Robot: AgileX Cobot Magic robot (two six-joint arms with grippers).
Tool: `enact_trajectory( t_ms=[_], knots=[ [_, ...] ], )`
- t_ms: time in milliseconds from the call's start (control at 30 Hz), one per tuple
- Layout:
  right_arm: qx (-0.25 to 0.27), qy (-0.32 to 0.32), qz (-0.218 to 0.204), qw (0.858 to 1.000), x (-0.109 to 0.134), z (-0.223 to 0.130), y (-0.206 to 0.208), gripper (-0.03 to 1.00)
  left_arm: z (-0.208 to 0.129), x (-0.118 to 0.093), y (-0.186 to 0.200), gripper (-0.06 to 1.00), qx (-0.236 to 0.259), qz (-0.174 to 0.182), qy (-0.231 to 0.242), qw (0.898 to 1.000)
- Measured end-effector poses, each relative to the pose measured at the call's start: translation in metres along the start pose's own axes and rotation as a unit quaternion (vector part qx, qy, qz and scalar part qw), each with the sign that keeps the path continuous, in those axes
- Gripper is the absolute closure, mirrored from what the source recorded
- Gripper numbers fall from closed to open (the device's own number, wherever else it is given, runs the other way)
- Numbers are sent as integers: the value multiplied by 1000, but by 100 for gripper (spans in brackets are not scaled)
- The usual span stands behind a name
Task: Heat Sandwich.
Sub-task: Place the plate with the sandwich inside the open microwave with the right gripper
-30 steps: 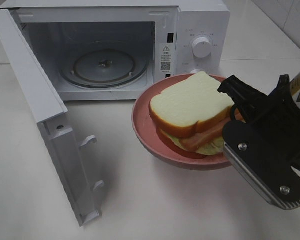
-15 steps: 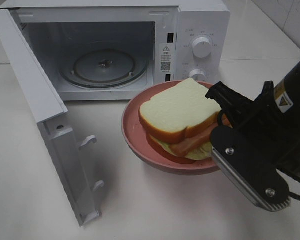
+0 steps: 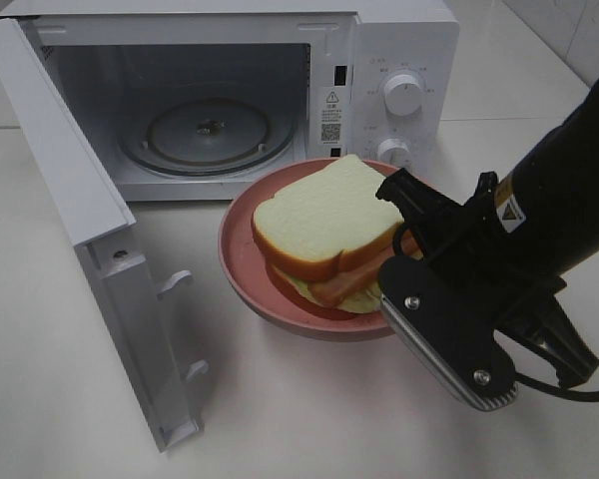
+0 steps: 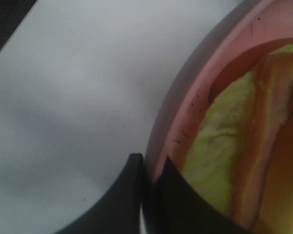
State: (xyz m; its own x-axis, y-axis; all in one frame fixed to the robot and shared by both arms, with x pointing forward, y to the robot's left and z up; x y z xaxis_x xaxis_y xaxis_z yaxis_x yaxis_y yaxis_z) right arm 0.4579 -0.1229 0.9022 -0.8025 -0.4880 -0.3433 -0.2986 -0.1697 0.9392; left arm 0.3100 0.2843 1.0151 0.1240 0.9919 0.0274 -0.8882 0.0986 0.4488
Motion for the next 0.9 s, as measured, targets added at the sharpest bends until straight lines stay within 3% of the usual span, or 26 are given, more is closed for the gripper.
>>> enact_trajectory(
  t_ms=[333,900],
  knots=[
    [-4,3,-2,1000,-11,4,-16,93,0,0,0,-2,0,0,0,1000],
    [-8,1,-8,1000,-56,14,-39,93,0,0,0,-2,0,0,0,1000]
  ],
)
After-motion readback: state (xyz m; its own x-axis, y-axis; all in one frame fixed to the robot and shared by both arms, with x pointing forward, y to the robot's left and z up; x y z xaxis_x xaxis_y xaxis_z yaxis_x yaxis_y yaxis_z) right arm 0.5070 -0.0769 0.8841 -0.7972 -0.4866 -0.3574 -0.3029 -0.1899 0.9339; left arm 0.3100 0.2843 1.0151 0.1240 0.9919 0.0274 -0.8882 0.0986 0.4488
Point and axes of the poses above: a point on each arm's last joint axis where the gripper is mounted, y pointing back along that axis away from the gripper, x along the wrist's bending axis when the last joint is at zero, z = x × y, the point moved 9 cm from there along -y, pointing out along that axis toward the gripper, and after that the axes turned 9 degrees about -y, right-handed, at the moved point
